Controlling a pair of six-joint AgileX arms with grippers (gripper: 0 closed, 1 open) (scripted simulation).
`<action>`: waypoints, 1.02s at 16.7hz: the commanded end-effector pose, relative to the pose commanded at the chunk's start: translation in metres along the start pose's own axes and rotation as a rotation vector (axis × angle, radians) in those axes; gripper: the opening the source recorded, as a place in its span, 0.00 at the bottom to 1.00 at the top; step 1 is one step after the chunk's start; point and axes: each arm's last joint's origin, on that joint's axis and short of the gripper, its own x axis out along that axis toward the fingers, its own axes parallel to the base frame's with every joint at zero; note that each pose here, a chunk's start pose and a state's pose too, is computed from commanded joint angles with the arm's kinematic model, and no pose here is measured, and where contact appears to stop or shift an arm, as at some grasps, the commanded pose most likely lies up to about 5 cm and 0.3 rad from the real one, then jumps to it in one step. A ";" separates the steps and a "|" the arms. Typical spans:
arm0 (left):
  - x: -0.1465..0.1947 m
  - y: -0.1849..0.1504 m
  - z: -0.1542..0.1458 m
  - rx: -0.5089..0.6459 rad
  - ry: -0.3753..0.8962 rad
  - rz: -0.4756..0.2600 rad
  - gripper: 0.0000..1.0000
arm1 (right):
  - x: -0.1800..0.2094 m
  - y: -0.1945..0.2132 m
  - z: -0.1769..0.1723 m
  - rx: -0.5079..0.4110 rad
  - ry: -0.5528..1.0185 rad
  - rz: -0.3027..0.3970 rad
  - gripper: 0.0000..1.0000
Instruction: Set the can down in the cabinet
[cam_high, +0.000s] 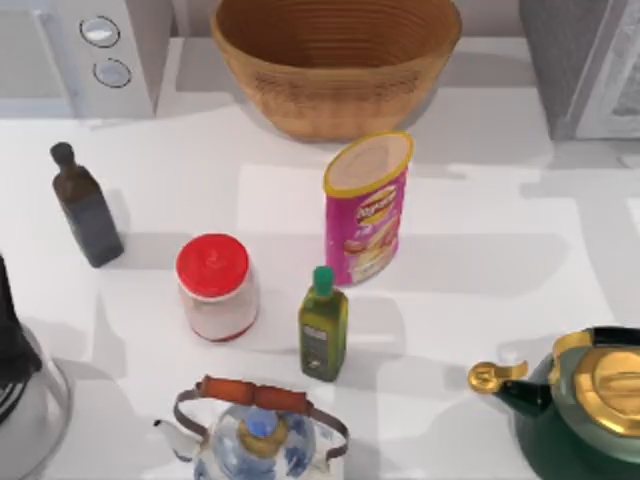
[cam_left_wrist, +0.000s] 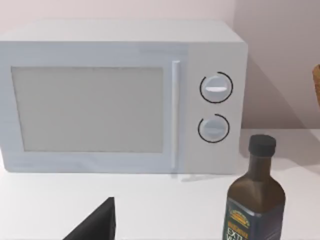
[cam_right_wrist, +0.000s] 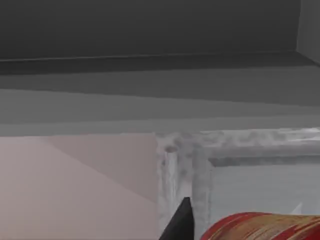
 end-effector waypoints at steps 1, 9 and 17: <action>0.000 0.000 0.000 0.000 0.000 0.000 1.00 | 0.011 0.003 0.013 0.000 -0.001 0.000 0.00; 0.000 0.000 0.000 0.000 0.000 0.000 1.00 | 0.076 0.024 0.054 -0.031 0.018 0.012 0.00; 0.000 0.000 0.000 0.000 0.000 0.000 1.00 | 0.085 0.024 0.054 -0.042 0.038 0.005 0.00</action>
